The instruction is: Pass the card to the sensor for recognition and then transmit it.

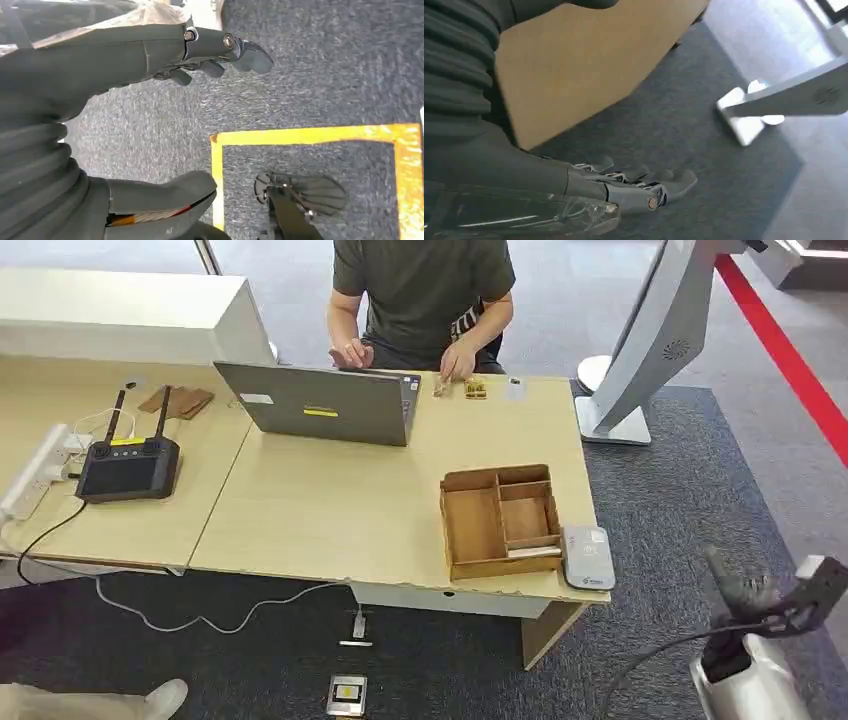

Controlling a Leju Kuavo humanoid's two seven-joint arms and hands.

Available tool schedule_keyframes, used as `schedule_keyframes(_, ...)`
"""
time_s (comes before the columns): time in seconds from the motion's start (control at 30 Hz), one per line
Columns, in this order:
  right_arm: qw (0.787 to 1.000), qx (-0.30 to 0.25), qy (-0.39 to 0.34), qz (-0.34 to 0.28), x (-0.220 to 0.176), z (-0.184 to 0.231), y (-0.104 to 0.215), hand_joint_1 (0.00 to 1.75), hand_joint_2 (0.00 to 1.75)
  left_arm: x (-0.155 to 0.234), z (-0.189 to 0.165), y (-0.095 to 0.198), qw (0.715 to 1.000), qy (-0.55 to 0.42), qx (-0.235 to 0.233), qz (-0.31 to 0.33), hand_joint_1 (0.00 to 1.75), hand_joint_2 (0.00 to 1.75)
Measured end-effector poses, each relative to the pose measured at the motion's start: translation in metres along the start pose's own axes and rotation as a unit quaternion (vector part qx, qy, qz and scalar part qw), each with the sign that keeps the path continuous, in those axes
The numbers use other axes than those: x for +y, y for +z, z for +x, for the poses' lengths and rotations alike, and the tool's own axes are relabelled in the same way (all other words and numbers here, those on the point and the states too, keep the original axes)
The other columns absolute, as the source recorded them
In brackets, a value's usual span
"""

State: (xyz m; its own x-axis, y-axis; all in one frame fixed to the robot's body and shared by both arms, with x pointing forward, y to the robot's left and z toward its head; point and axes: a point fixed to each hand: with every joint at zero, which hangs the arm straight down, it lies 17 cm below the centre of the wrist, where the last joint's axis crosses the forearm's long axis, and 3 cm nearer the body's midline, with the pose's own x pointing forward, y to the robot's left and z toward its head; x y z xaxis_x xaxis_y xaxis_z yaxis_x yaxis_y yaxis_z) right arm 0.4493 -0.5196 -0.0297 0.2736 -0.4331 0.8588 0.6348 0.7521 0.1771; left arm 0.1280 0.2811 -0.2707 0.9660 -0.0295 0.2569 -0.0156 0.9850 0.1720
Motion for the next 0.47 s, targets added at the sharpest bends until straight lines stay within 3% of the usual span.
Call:
schedule_keyframes(0.1, 0.993, 0.111, 0.009, -0.040, -0.072, -0.092, 0.018, 0.00, 1.75, 0.003, -0.006, 0.000, 1.000, 0.012, 0.002, 0.000, 0.00, 1.75)
schedule_keyframes(0.2, 0.951, 0.274, -0.008, -0.142, -0.155, -0.211, 0.079, 0.00, 1.75, 0.006, -0.008, -0.001, 1.000, 0.031, 0.003, -0.002, 0.00, 1.75)
schedule_keyframes(0.3, 0.911, 0.359, -0.039, -0.201, -0.176, -0.281, 0.133, 0.00, 1.75, 0.012, -0.015, -0.001, 0.999, 0.041, 0.008, 0.001, 0.00, 1.75)
schedule_keyframes(0.4, 0.850, 0.467, -0.050, -0.238, -0.174, -0.340, 0.191, 0.00, 1.75, 0.014, -0.012, -0.002, 0.999, 0.043, 0.009, -0.001, 0.00, 1.75)
schedule_keyframes(0.47, 0.836, 0.499, -0.039, -0.224, -0.162, -0.363, 0.215, 0.00, 1.75, 0.016, -0.013, -0.002, 0.999, 0.044, 0.010, 0.001, 0.00, 1.75)
